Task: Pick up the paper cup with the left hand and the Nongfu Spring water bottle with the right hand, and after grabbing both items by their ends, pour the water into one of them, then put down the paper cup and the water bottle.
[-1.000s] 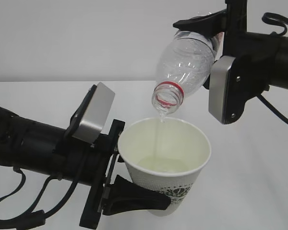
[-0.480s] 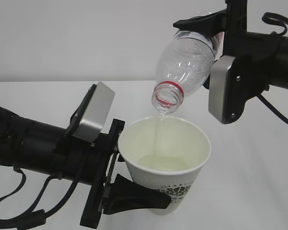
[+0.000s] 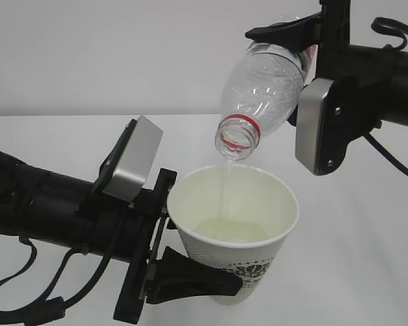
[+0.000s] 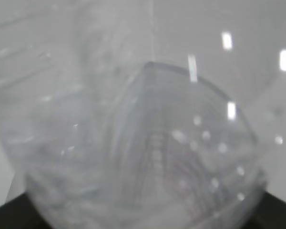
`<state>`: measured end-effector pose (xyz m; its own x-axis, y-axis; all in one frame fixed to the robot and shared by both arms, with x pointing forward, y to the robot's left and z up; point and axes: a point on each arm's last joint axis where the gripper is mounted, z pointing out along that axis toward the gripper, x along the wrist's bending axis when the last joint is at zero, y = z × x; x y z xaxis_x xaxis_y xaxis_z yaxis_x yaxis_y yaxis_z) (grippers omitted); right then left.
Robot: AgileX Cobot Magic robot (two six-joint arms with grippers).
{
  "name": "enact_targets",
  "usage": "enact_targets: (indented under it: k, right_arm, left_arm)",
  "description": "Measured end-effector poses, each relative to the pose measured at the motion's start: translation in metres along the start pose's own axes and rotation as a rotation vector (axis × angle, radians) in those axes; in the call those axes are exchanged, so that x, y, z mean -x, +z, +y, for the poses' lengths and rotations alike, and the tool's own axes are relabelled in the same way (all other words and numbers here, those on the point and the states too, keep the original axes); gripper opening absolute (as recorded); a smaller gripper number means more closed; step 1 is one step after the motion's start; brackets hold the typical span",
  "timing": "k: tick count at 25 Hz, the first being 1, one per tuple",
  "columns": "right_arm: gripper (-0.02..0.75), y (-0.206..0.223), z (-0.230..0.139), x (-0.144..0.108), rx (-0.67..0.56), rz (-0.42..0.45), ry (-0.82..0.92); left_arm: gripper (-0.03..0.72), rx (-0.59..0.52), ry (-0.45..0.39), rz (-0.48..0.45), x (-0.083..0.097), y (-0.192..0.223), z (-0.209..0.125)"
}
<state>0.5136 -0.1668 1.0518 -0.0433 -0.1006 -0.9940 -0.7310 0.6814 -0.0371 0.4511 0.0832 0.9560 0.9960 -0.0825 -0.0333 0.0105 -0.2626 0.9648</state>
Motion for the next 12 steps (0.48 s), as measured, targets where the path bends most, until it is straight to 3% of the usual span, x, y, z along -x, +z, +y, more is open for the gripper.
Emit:
enact_targets:
  k: [12]
  right_arm:
    - [0.493,0.0,0.0,0.0001,0.0,-0.002,0.001]
  left_arm:
    - [0.477,0.0,0.0,0.0,0.0,0.0,0.0]
